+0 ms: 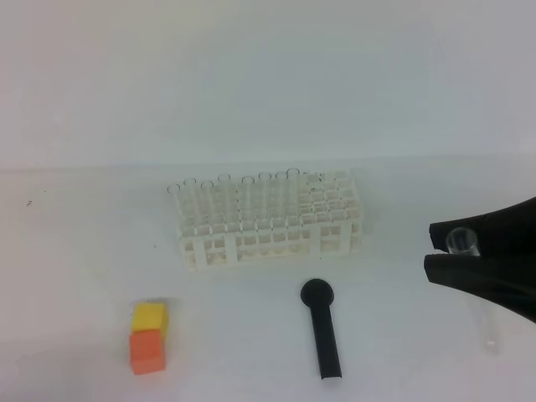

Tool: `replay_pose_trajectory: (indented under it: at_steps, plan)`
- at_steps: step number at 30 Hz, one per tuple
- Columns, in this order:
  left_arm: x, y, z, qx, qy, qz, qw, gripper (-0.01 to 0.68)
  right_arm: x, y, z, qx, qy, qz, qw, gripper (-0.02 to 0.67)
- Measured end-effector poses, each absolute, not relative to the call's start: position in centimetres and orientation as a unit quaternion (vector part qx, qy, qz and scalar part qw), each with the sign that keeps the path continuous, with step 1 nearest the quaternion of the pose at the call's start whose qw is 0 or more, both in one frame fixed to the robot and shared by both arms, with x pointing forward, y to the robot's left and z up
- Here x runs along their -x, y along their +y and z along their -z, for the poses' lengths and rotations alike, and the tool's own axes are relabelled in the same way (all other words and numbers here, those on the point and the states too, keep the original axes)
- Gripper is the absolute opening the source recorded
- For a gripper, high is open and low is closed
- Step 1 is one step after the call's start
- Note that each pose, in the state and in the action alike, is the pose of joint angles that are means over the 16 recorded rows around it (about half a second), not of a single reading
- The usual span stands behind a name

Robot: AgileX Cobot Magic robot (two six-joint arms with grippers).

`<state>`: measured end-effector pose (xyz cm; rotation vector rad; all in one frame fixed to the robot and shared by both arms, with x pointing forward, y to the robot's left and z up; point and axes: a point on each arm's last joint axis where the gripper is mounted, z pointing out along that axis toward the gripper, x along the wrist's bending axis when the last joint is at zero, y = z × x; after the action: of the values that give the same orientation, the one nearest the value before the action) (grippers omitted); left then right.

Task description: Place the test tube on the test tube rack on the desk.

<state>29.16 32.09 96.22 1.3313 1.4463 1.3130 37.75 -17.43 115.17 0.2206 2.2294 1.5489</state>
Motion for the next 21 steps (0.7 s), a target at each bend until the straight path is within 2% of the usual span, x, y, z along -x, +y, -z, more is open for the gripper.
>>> replay_pose_trajectory:
  at_steps: [14, 21]
  plan:
    - [-29.2, 30.5, -95.6, -0.428, 0.667, -0.336, 0.508, -0.001, -37.8, -17.5, -114.4, -0.079, 0.809, -0.544, 0.206, 0.122]
    - [-29.2, 30.2, -95.6, -0.406, 0.678, -0.302, 0.533, -0.001, -38.3, -17.3, -113.9, -0.092, 0.808, -0.547, 0.2, 0.122]
